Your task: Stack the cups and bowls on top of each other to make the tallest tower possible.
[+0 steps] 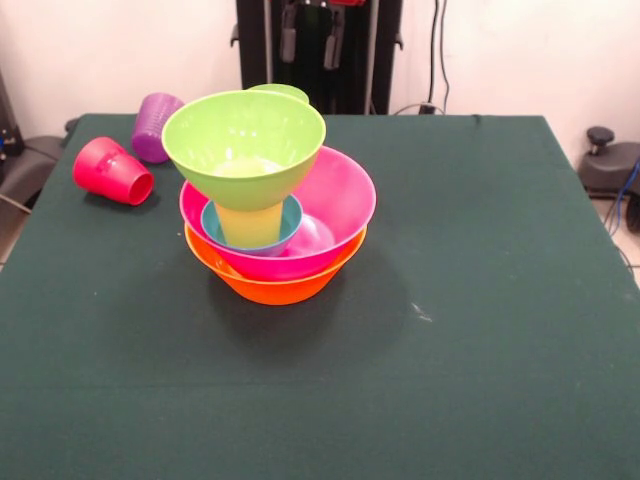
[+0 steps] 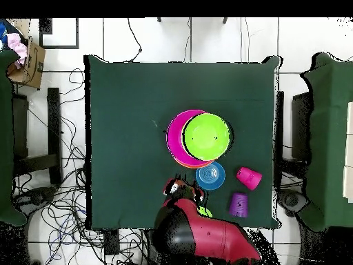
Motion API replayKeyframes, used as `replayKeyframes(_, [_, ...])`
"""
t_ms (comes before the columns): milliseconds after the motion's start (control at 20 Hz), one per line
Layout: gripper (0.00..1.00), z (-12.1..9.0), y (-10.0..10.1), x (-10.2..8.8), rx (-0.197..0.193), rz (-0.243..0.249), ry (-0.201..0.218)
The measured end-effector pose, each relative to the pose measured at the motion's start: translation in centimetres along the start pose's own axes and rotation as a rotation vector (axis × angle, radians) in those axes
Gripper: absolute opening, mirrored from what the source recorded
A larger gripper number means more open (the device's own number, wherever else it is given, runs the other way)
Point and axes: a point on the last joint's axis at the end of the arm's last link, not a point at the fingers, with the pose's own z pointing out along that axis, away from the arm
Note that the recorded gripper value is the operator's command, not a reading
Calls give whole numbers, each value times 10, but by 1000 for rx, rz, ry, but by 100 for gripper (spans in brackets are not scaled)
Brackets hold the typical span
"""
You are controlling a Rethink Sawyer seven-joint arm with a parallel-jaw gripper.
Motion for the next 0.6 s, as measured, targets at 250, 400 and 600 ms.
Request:
replayKeyframes(250, [100, 12, 1, 9, -9, -5, -28])
replayKeyframes(400, [100, 24, -1, 16, -12, -3, -51])
replayKeyframes(600, [100, 36, -8, 26, -8, 2, -63])
